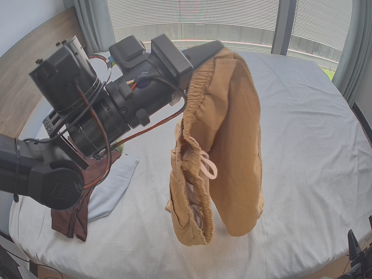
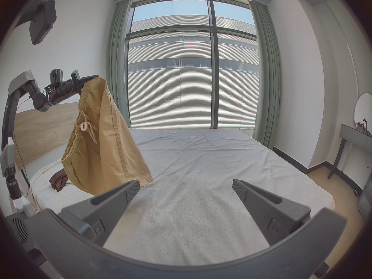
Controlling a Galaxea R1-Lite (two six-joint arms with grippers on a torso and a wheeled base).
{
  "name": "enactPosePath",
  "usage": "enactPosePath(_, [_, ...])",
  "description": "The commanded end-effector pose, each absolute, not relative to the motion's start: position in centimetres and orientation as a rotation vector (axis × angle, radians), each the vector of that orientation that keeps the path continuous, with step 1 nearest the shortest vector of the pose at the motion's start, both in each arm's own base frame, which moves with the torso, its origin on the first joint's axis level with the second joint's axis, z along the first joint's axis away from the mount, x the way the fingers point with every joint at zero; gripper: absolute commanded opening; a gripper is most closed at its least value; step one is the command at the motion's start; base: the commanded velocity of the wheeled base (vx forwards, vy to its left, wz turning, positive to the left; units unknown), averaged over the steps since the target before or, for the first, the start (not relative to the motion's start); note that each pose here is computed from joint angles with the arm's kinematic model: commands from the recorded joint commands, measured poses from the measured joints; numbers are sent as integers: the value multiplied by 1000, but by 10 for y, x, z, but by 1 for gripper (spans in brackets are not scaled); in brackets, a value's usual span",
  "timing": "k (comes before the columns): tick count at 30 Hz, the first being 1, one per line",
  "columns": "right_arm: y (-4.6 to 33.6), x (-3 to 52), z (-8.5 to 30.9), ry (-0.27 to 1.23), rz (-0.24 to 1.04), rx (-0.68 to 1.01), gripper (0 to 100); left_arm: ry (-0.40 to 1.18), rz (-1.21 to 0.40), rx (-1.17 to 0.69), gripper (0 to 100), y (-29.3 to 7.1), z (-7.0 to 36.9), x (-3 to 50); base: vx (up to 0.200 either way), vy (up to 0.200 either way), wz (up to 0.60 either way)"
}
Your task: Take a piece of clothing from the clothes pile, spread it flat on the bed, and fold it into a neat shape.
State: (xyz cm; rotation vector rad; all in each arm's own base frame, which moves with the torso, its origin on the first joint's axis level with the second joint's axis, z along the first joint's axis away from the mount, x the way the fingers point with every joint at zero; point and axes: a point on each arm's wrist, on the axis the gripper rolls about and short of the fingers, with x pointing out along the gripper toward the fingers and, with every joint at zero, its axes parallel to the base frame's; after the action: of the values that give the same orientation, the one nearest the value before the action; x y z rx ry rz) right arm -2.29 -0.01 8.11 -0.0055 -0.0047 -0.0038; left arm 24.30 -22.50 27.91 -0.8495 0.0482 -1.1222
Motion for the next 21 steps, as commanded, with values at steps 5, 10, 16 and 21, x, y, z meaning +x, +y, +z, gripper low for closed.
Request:
enactPosePath(5, [0, -23, 76, -5, -3, -6, 100, 88, -1049, -837, 0, -214, 260, 255, 0, 0, 0])
enactPosePath(10, [0, -23, 76, -5, -5, -9, 100, 77, -993, -824, 0, -196, 254, 264, 0, 0, 0])
enactPosePath(16, [0, -23, 76, -5, -5, -9, 100, 52, -965, -817, 0, -182, 250, 272, 0, 0, 0])
enactPosePath(21, [0, -23, 76, -3, -5, -11, 100, 27, -968, -791, 0, -182, 250, 272, 0, 0, 0])
